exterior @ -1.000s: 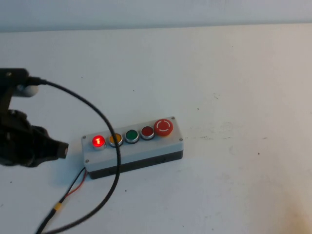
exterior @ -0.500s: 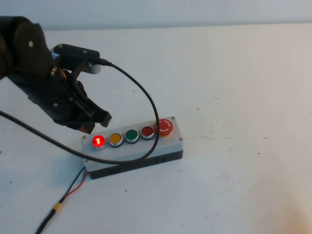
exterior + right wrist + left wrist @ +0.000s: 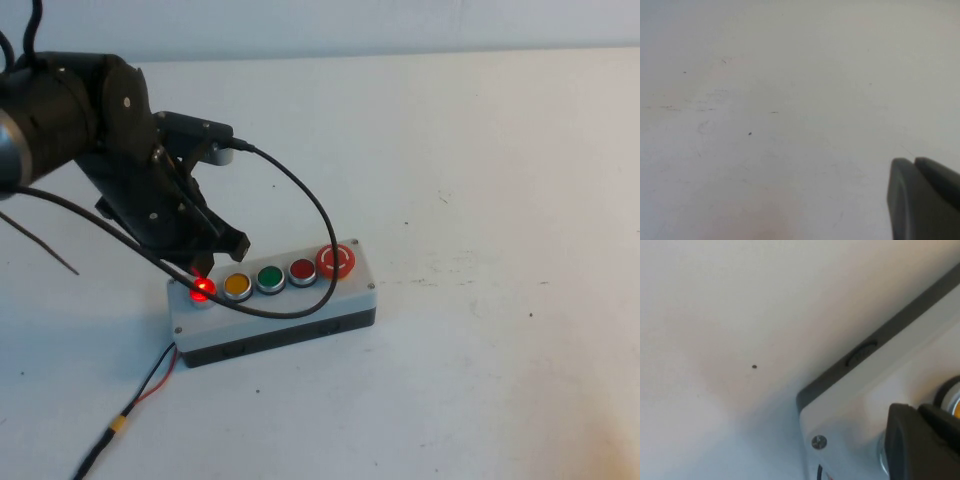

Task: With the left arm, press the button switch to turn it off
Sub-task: Press the button to turn off

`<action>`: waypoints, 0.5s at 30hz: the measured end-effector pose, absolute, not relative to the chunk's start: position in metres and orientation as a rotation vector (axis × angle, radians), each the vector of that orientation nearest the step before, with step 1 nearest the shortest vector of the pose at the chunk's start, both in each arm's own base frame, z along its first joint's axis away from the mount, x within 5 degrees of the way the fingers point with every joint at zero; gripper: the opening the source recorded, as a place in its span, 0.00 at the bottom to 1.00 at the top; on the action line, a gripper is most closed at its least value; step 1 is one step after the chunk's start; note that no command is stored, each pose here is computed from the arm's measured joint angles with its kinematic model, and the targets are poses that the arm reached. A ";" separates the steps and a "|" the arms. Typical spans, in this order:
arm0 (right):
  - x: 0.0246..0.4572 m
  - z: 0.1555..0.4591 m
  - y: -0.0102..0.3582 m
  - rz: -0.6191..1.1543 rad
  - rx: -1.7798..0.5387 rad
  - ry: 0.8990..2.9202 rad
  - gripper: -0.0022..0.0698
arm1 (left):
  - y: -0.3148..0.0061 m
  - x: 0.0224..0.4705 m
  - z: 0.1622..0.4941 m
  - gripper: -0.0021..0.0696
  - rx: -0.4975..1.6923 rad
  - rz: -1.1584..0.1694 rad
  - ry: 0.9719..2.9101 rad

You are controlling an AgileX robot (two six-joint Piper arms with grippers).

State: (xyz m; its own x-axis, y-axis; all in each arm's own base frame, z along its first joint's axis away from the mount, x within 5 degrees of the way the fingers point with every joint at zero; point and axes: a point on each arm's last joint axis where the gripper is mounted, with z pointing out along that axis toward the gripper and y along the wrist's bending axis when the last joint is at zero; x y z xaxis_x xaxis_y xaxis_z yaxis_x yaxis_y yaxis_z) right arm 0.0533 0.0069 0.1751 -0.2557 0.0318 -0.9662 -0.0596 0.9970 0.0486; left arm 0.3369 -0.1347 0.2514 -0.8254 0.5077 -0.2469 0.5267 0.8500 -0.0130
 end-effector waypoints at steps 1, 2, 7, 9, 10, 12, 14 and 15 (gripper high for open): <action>0.053 0.175 0.007 0.087 -0.020 1.827 0.01 | -0.135 0.338 0.251 0.03 0.790 -0.118 2.786; 0.053 0.175 0.007 0.087 -0.020 1.827 0.01 | -0.135 0.339 0.250 0.03 0.790 -0.118 2.786; 0.053 0.175 0.007 0.087 -0.020 1.827 0.01 | -0.137 0.344 0.237 0.03 0.799 -0.108 2.810; 0.053 0.175 0.007 0.087 -0.020 1.827 0.01 | -0.137 0.343 0.237 0.03 0.799 -0.107 2.812; 0.053 0.175 0.007 0.087 -0.020 1.827 0.01 | -0.137 0.343 0.237 0.03 0.800 -0.107 2.812; 0.053 0.175 0.007 0.087 -0.020 1.827 0.01 | -0.136 0.344 0.237 0.03 0.804 -0.100 2.812; 0.053 0.175 0.007 0.087 -0.020 1.827 0.01 | -0.136 0.347 0.241 0.03 0.813 -0.077 2.794; 0.053 0.175 0.007 0.087 -0.020 1.827 0.01 | -0.136 0.349 0.244 0.03 0.815 -0.070 2.784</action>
